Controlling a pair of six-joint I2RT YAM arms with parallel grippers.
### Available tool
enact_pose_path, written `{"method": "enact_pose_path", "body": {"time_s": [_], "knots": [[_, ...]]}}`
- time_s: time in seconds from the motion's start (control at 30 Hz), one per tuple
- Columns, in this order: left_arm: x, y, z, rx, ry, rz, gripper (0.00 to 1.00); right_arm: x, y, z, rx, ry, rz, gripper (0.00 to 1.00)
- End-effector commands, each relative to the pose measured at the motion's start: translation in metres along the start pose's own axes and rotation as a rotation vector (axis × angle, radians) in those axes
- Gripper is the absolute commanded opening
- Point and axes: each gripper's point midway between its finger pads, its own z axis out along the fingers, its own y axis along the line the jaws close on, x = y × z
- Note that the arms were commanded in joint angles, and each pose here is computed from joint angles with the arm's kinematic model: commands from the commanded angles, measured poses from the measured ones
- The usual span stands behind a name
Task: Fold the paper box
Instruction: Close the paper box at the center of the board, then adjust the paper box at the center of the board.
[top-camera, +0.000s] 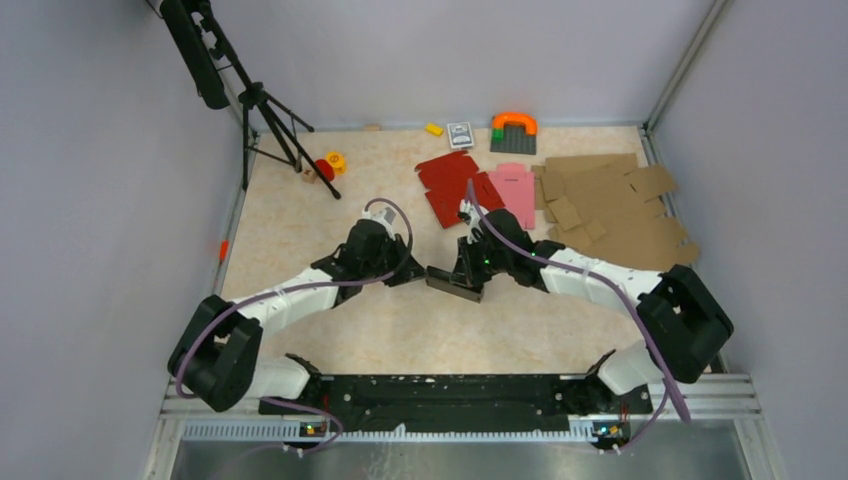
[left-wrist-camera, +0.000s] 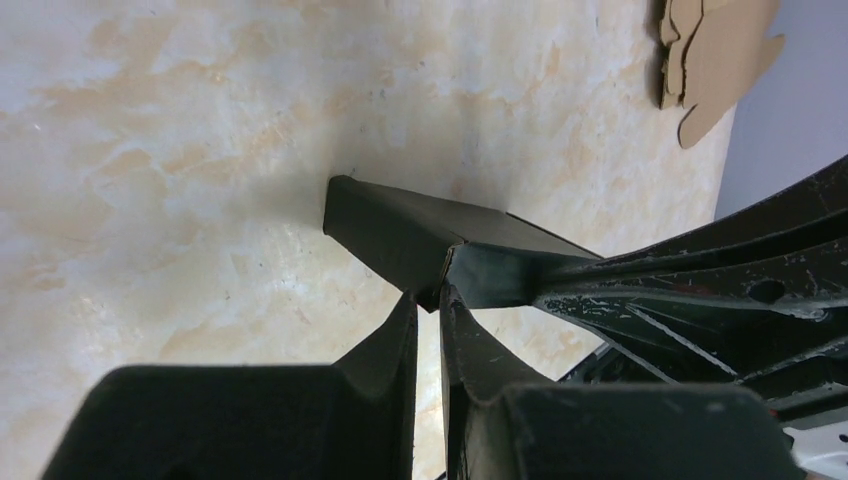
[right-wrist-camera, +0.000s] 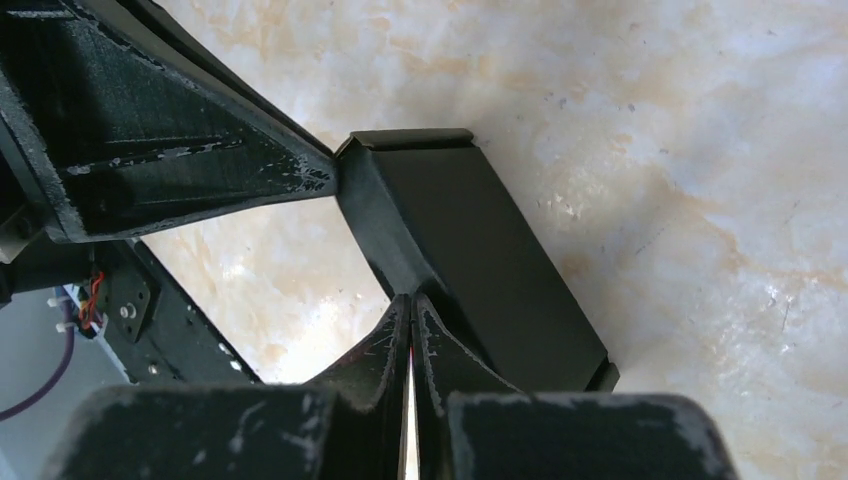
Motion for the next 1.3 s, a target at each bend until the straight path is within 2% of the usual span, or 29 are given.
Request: {"method": "enact_pose_path", "body": {"time_s": [0.0, 0.17, 0.27, 0.37, 0.53, 0.6, 0.67, 0.73, 0.83, 0.87, 0.93, 1.0, 1.1, 1.27], "knots": [[0.032, 0.036, 0.004, -0.131, 0.116, 0.001, 0.12, 0.027, -0.020, 0.018, 0.066, 0.109, 0.009, 0.00], [0.031, 0.034, 0.004, -0.130, 0.116, 0.003, 0.12, -0.032, 0.018, -0.008, -0.019, -0.043, -0.020, 0.00], [0.030, 0.033, 0.004, -0.130, 0.116, 0.005, 0.12, -0.046, 0.030, -0.012, -0.056, -0.064, -0.029, 0.00], [0.030, 0.032, 0.005, -0.129, 0.118, 0.005, 0.12, -0.041, 0.031, -0.001, -0.077, -0.040, -0.018, 0.00], [0.030, 0.033, 0.005, -0.130, 0.118, 0.004, 0.12, 0.000, 0.009, 0.029, -0.068, 0.065, 0.033, 0.00], [0.029, 0.032, 0.004, -0.131, 0.118, 0.006, 0.12, 0.004, 0.005, 0.028, -0.063, 0.062, 0.036, 0.00], [0.029, 0.032, 0.002, -0.128, 0.112, 0.013, 0.12, -0.002, 0.001, 0.017, -0.030, 0.017, 0.014, 0.00], [0.031, 0.030, 0.000, -0.107, 0.113, 0.014, 0.15, -0.010, -0.006, 0.002, 0.014, -0.023, -0.010, 0.17], [0.042, 0.020, -0.001, -0.045, 0.122, -0.009, 0.14, -0.018, -0.029, -0.015, 0.111, -0.036, -0.015, 0.18], [0.048, 0.017, 0.000, -0.044, 0.128, -0.010, 0.13, -0.019, -0.041, -0.020, 0.156, -0.035, -0.008, 0.17], [0.062, 0.007, 0.004, -0.048, 0.137, -0.008, 0.01, -0.022, -0.066, -0.027, 0.242, -0.042, 0.007, 0.08], [0.078, -0.004, 0.013, -0.030, 0.156, -0.005, 0.00, -0.028, -0.088, -0.031, 0.316, -0.067, 0.026, 0.00], [0.085, 0.005, 0.026, -0.068, 0.158, -0.042, 0.00, -0.034, -0.113, -0.027, 0.429, -0.078, 0.023, 0.00], [0.080, 0.022, 0.040, -0.146, 0.114, -0.070, 0.00, -0.028, -0.140, -0.006, 0.526, 0.016, -0.021, 0.00]]}}
